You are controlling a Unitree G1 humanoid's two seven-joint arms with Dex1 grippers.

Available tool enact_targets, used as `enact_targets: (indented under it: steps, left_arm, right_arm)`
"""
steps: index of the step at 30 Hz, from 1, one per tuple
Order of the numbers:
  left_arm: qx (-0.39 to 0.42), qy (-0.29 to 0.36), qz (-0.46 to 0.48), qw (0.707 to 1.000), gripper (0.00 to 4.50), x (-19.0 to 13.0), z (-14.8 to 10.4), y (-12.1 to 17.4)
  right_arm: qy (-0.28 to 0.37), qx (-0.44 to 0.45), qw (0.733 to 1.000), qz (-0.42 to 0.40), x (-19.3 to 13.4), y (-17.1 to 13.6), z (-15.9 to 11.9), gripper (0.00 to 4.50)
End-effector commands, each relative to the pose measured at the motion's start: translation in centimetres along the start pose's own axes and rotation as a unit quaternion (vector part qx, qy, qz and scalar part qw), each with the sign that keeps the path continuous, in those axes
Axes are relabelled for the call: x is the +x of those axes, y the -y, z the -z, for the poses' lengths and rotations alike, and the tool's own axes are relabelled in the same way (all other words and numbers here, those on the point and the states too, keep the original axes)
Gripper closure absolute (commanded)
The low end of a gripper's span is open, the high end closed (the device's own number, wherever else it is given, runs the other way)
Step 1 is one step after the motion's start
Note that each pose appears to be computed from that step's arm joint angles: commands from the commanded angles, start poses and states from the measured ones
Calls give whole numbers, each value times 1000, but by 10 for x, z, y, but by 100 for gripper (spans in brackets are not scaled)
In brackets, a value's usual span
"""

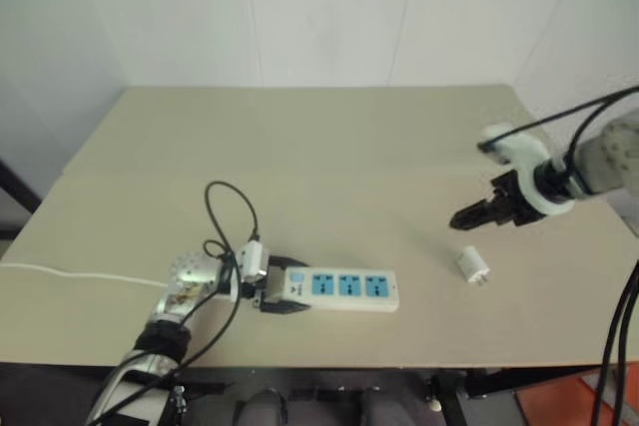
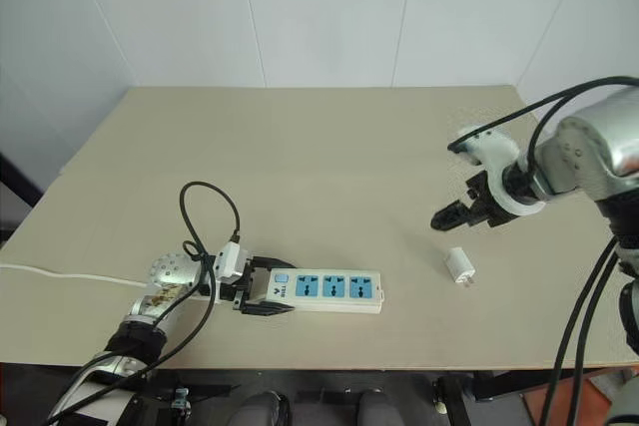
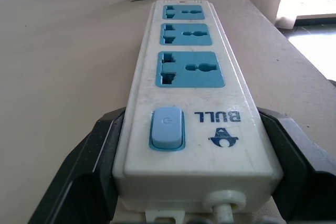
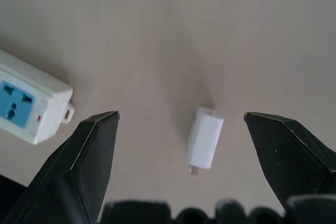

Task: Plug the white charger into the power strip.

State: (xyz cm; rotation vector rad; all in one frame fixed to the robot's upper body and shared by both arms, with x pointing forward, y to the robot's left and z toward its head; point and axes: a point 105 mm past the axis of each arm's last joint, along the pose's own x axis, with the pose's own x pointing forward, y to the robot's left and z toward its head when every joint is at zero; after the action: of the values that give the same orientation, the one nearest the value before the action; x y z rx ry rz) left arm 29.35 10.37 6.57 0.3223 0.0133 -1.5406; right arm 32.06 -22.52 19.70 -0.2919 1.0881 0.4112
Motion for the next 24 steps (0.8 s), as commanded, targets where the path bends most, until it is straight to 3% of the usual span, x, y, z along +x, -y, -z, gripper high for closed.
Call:
enact_targets:
  steps: [1,17,20,24]
  left_arm:
    - [-44,-30,10,999,121,7,24,15]
    - [-49,-35,10,998,121,4,22,19]
    - [-49,-36,12,998,121,4,22,19]
    - [-49,-38,10,998,121,3,21,19]
  right_arm:
    - [-36,18,999,23,8,10,5,0]
    - [-117,40,992,40,58,13,19,0]
    - [-134,40,989,38,68,12,27,63]
    - [-134,30,990,37,73,11,30,201]
